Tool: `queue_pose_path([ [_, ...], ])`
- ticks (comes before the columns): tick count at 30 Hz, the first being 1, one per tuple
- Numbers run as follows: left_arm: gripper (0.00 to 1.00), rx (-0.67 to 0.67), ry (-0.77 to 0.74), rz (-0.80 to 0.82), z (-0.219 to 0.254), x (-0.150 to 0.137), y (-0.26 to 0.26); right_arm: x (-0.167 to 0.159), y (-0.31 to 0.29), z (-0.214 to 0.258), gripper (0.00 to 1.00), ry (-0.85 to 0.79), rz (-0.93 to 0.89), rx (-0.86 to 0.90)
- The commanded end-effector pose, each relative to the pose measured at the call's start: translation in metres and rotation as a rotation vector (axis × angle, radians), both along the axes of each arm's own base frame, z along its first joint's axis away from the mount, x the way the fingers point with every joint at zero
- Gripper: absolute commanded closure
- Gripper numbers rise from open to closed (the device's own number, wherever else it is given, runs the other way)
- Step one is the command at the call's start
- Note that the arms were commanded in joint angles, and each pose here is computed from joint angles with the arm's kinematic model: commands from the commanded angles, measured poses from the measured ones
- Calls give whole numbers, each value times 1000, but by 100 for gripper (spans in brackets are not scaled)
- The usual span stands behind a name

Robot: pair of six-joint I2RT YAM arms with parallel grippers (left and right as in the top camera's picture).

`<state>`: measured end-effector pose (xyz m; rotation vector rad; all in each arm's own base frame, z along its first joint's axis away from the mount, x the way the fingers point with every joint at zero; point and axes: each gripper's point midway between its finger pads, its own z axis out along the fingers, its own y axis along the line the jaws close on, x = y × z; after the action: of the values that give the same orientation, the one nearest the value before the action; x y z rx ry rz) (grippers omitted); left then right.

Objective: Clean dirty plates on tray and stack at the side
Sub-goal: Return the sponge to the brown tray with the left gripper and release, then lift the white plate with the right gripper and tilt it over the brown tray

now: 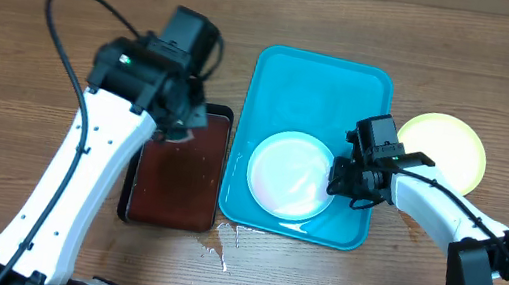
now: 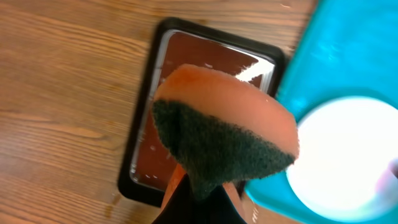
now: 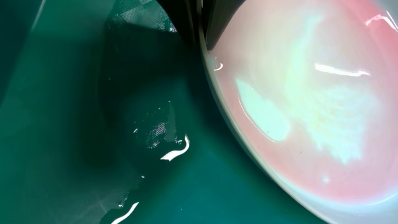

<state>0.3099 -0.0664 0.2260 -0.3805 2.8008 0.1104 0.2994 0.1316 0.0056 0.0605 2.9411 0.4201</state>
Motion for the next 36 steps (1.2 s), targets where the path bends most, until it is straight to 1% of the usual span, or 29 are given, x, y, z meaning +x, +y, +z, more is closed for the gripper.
queue_pose_path([
  [1, 96, 78, 93, 43, -42, -2, 27, -7, -8, -12, 96, 33, -13, -54],
  [3, 96, 40, 132, 49, -70, -5, 25, -5, -12, -13, 96, 36, -61, -70],
  [6, 96, -50, 197, 18, -120, -14, 12, -5, -12, -13, 96, 40, -73, -65],
  [9, 96, -77, 240, 17, -157, -25, 9, -7, -13, -13, 96, 46, -70, -69],
  [11, 96, -75, 252, 21, -169, -30, 10, -9, -13, -11, 96, 50, -65, -72],
  [13, 95, -75, 257, 21, -172, -31, 10, -9, -13, -7, 96, 53, -65, -74],
  [14, 91, -76, 254, 21, -171, -31, 9, -8, -13, -2, 96, 51, -65, -73],
  [15, 81, -79, 244, 20, -167, -28, 9, -5, -13, 7, 96, 40, -58, -74],
  [16, 73, -86, 237, 19, -164, -27, 8, -3, -13, 13, 96, 30, -50, -79],
  [18, 62, -95, 216, 21, -153, -23, 7, 1, -16, 27, 96, 12, -56, -101],
  [21, 51, -115, 181, 28, -132, -15, 9, 8, -20, 55, 96, -17, -41, -143],
  [25, 43, -138, 119, 43, -96, -3, 17, 16, -14, 91, 96, -63, 38, -199],
  [28, 32, -150, 60, 79, -63, 5, 29, 24, -4, 120, 96, -128, 85, -257],
  [30, 15, -157, 14, 105, -41, 9, 39, 30, 12, 139, 96, -190, 141, -271],
  [32, 5, -166, -32, 134, -18, 12, 49, 34, 28, 154, 96, -255, 187, -282],
  [34, 0, -174, -76, 165, 3, 14, 59, 38, 45, 167, 96, -327, 216, -302],
  [36, 0, -176, -119, 196, 22, 14, 71, 40, 64, 176, 96, -401, 243, -317],
])
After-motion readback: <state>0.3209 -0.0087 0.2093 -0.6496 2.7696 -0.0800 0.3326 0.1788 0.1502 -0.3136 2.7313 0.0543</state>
